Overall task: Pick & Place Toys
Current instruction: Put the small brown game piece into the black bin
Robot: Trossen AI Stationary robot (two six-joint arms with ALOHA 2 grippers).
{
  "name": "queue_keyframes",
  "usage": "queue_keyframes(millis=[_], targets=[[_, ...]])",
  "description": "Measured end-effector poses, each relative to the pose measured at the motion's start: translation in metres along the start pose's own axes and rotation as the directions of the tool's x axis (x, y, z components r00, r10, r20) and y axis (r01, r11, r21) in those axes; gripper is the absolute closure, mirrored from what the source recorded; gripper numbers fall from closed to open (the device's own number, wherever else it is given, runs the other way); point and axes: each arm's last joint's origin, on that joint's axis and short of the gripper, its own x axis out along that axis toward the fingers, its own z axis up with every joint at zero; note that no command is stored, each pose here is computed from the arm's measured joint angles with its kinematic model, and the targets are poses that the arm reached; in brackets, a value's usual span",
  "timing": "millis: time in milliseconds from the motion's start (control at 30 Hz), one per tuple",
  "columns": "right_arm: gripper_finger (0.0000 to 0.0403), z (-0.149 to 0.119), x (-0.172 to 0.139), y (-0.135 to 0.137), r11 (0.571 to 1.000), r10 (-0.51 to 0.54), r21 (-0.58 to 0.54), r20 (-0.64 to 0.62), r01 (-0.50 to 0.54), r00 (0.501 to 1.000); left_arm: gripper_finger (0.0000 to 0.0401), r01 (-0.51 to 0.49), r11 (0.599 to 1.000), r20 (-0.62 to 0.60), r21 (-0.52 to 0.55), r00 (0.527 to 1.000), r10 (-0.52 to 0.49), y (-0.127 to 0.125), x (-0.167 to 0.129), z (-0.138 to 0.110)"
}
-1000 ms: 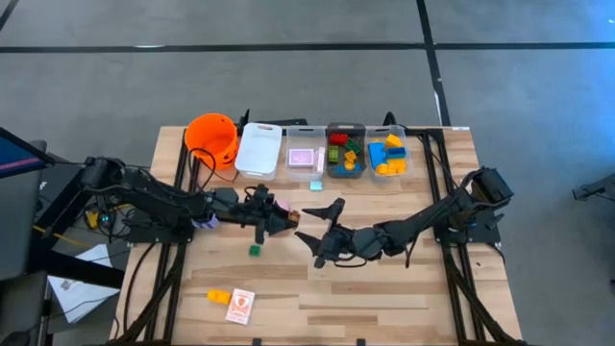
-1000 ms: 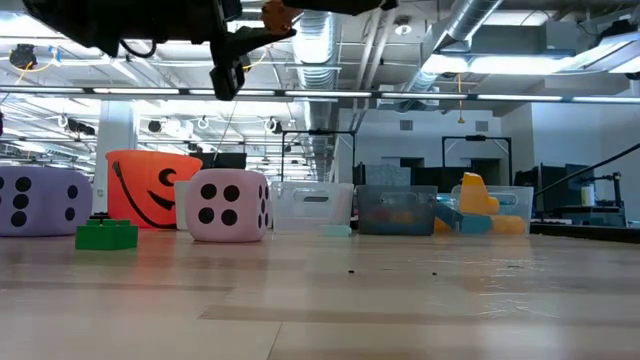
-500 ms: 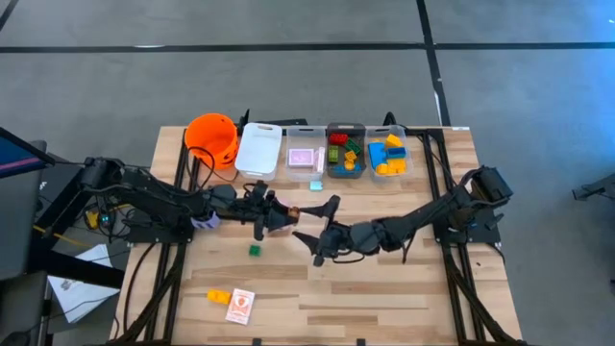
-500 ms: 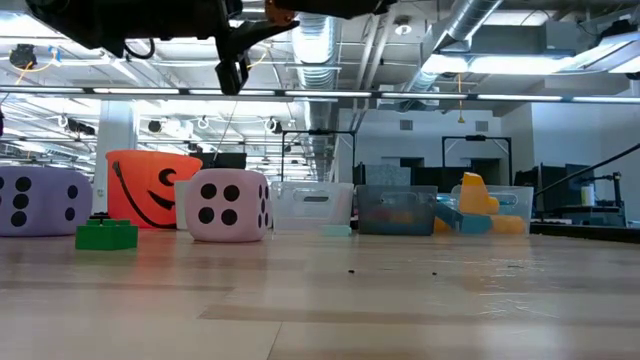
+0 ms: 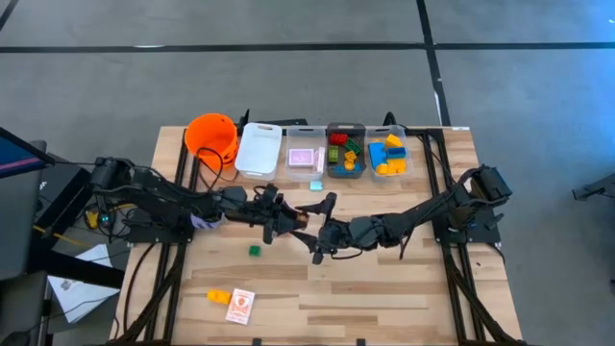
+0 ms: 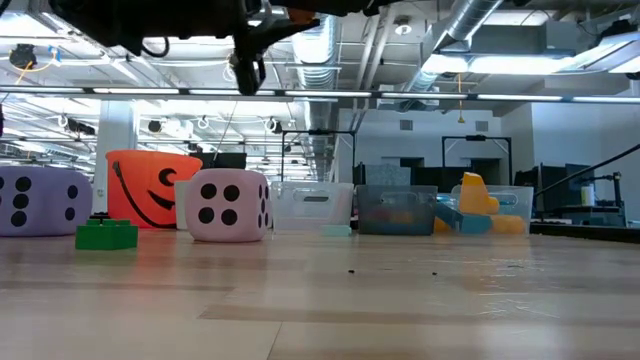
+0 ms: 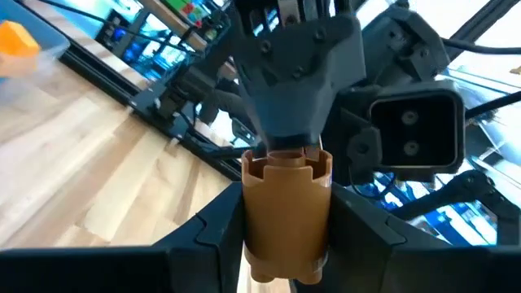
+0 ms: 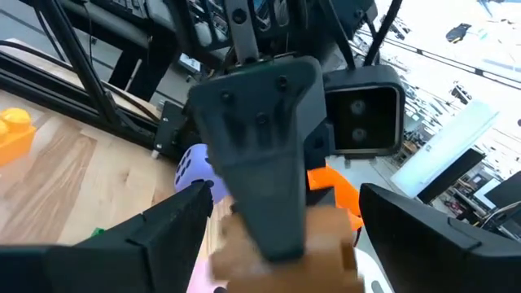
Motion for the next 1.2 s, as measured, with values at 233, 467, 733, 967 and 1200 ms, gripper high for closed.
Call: queue_keyframes(millis=[233, 467, 733, 967, 1200], targets=[[0.0092, 0.0, -0.001, 0.001, 1.0, 0.005, -0.005, -0.006, -0.005, 1.0, 0.0269, 0.055, 0.998, -0.039, 0.006, 0.998, -0.054, -0.005, 0.013, 0.002], [0.0092, -0.003, -0.001, 0.002, 1.0, 0.008, -0.021, -0.029, -0.009, 1.0, 0.0269, 0.052, 0.998, -0.031, 0.017, 0.998, -0.052, -0.012, 0.004, 0.012], [0.0092, -0.003, -0.001, 0.002, 1.0, -0.015, -0.028, -0.039, 0.014, 0.999, 0.0269, 0.008, 1.0, -0.077, 0.03, 0.997, -0.005, -0.009, 0.001, 0.009], [0.0092, -0.003, -0.001, 0.002, 1.0, -0.015, -0.028, -0.039, 0.014, 0.999, 0.0269, 0.004, 1.0, -0.076, 0.031, 0.997, -0.002, -0.009, 0.001, 0.009], [0.0098, -0.003, -0.001, 0.002, 0.999, -0.016, -0.028, -0.039, 0.014, 0.999, 0.0269, -0.026, 0.999, -0.075, 0.032, 0.997, 0.028, -0.007, 0.001, 0.008]])
